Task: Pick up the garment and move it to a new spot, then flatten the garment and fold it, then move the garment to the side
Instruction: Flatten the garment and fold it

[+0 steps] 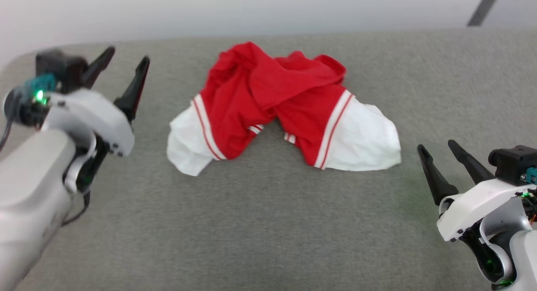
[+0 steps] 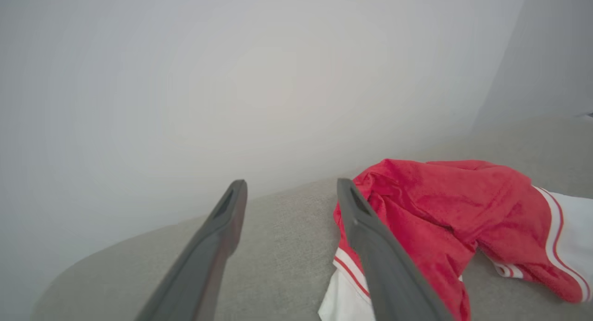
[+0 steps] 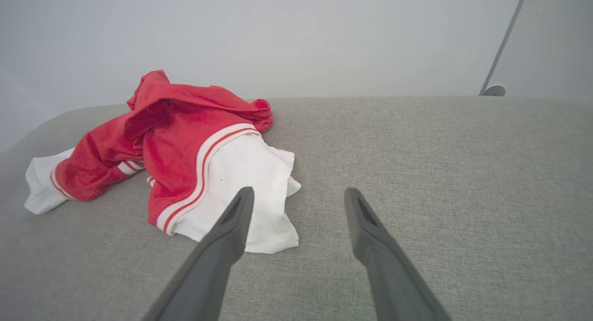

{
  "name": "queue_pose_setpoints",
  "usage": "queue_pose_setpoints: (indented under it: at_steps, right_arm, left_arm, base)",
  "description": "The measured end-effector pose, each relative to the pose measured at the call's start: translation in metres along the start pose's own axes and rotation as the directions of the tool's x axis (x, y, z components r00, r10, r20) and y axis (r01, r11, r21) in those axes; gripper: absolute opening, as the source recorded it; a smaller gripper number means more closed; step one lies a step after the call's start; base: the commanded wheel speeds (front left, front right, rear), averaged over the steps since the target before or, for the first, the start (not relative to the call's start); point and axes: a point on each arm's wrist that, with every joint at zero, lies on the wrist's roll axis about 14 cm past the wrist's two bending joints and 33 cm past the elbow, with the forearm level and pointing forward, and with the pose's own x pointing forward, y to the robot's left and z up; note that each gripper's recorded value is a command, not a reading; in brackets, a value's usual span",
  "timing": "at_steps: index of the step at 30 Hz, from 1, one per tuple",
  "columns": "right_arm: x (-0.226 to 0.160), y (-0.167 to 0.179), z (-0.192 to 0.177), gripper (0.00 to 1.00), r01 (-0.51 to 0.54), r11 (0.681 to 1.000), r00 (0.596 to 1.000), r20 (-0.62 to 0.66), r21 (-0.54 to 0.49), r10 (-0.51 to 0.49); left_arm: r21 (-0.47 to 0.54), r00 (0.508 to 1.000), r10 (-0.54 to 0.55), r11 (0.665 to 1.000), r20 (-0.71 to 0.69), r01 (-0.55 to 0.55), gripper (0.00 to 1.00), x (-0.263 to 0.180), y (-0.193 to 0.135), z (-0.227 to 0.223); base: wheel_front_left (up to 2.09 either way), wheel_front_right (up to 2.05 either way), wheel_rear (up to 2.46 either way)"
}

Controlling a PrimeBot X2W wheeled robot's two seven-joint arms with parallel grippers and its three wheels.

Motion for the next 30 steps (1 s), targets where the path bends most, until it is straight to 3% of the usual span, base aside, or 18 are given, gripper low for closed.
queue_pose_setpoints:
  at_steps: [6, 13, 19, 20, 24, 30]
  right_arm:
    - [0.001, 0.016, 0.005, 1.00, -0.042, 0.999, 0.999, -0.016, -0.020, 0.041]
    - [0.005, 0.028, 0.003, 1.00, -0.075, 0.996, 0.994, -0.081, -0.050, 0.070]
    - [0.011, 0.029, -0.007, 1.00, -0.080, 0.994, 0.979, -0.195, -0.073, 0.064]
    - [0.013, 0.030, -0.007, 1.00, -0.084, 0.993, 0.976, -0.207, -0.078, 0.067]
    - [0.019, 0.028, -0.010, 1.00, -0.081, 0.993, 0.964, -0.259, -0.088, 0.056]
    - [0.030, 0.020, -0.021, 1.00, -0.057, 0.994, 0.936, -0.352, -0.089, 0.022]
  left_arm:
    - [-0.032, 0.990, 0.124, 0.992, 0.064, -0.122, 1.00, -0.054, 0.023, 0.012]
    - [-0.057, 0.945, 0.261, 0.965, 0.198, -0.255, 1.00, -0.117, 0.036, 0.036]
    - [-0.088, 0.890, 0.382, 0.924, 0.249, -0.372, 1.00, -0.170, 0.047, 0.033]
    - [-0.091, 0.884, 0.398, 0.917, 0.246, -0.388, 0.93, -0.178, 0.047, 0.029]
    - [-0.112, 0.848, 0.465, 0.885, 0.255, -0.452, 1.00, -0.206, 0.053, 0.021]
    - [-0.127, 0.810, 0.535, 0.845, 0.239, -0.520, 1.00, -0.237, 0.056, 0.003]
  base:
    - [0.00, 0.00, 0.00]
    - [0.00, 0.00, 0.00]
    - [0.00, 0.00, 0.00]
    - [0.00, 0.00, 0.00]
    - [0.00, 0.00, 0.00]
    - [0.00, 0.00, 0.00]
